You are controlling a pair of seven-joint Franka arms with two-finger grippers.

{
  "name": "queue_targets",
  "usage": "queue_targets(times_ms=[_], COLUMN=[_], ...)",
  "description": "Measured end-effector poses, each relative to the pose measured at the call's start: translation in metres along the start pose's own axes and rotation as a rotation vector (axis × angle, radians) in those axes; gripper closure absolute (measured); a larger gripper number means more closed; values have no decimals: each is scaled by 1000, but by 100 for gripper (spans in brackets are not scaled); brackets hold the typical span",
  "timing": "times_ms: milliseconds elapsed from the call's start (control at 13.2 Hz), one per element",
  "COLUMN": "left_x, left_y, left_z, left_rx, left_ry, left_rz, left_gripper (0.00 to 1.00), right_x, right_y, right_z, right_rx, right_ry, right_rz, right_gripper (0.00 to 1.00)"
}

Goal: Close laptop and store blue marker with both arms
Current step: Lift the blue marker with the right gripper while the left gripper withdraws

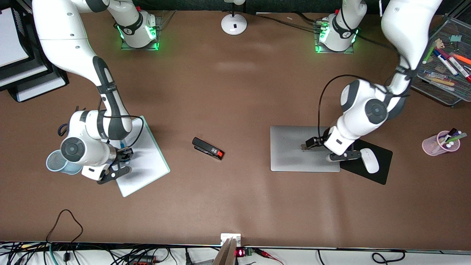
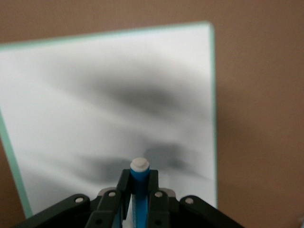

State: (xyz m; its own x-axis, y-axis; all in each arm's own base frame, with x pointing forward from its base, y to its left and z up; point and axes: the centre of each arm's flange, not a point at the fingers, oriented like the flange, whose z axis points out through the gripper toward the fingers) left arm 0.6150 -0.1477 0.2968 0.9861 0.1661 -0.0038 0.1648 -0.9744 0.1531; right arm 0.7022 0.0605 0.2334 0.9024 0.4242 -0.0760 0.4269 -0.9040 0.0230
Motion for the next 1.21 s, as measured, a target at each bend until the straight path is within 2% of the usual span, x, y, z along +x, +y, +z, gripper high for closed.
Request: queue_targets(times_ms=[227, 453, 756, 1058, 1209], left_x=[3, 0, -13, -20, -22], left_y=[-2, -5, 0, -6, -23], left_z=[-50, -89, -150, -223, -253], left_rx=[21, 36, 74, 99, 112], left_ry=[19, 38, 11, -4, -21], left_rz=[-4, -8, -2, 22, 67], left_gripper=[0, 0, 0, 0, 0], right_x=[1, -18, -53, -89, -105], right_y=[11, 32, 89, 145, 165], right_z=[-72, -124, -139, -140, -146], right_rx=[-21, 30, 114, 166, 191], right_ry=[80, 125, 206, 334, 426], right_rz=[-85, -197, -378, -607, -684], right_gripper=[82, 82, 82, 82, 82])
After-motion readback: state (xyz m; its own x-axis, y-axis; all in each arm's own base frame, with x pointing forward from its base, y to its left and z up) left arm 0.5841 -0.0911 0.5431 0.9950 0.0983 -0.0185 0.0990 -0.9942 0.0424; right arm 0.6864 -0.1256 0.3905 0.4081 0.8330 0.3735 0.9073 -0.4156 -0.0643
